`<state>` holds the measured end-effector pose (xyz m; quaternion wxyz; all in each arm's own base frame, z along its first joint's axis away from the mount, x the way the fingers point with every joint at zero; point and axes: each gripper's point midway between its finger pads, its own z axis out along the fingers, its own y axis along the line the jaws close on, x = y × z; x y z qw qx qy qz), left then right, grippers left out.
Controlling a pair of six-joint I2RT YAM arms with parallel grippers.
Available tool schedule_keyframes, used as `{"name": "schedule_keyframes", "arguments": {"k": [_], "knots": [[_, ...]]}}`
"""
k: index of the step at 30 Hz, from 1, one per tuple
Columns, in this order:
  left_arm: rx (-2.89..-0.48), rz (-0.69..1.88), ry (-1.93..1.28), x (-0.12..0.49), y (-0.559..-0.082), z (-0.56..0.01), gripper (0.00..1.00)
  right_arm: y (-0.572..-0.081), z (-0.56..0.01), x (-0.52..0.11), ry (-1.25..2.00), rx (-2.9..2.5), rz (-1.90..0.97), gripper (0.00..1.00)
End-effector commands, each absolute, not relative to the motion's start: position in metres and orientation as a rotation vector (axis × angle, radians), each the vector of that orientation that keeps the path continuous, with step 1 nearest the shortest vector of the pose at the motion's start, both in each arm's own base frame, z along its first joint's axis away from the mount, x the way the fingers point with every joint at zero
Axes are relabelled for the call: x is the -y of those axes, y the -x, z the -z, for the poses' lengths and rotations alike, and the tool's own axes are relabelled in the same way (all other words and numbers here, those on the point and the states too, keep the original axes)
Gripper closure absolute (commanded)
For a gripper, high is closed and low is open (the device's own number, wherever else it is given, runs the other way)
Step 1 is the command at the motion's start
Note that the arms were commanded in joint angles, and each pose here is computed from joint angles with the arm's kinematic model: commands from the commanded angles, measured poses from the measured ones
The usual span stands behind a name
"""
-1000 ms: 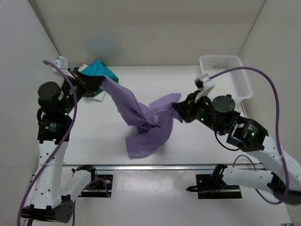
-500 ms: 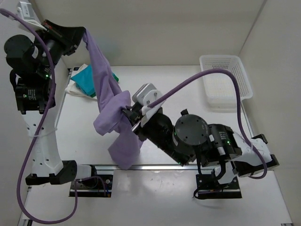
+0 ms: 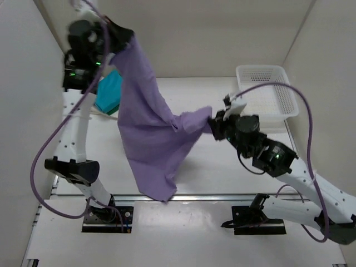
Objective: Fold and stack the t-shirts
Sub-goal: Flatten out the tshirt
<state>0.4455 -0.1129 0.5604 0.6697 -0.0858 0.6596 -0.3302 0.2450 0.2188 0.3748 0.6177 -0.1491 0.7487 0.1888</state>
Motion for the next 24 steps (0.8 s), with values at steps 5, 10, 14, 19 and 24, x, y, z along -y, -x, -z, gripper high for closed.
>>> {"name": "schedule_keyframes", "arguments": {"k": [5, 10, 14, 19, 24], "knots": [[-1.882, 0.657, -0.147, 0.287, -0.47, -0.361, 0.96, -0.215, -0.222, -0.182, 0.13, -2.005, -0.536, 1.0], [-2.077, 0.697, -0.28, 0.366, -0.472, -0.285, 0.55, -0.23, -0.158, -0.117, -0.108, -2.099, -0.523, 1.0], [-2.172, 0.669, -0.309, 0.349, -0.444, -0.254, 0.11, -0.229, -0.142, -0.09, -0.177, -2.13, -0.543, 1.0], [-2.139, 0.618, -0.12, 0.244, -0.388, -0.233, 0.14, -0.231, -0.142, -0.077, -0.238, -2.149, -0.527, 1.0], [-2.267, 0.542, 0.023, 0.179, -0.307, -0.162, 0.73, -0.229, -0.142, -0.085, -0.193, -2.152, -0.51, 0.99]]}}
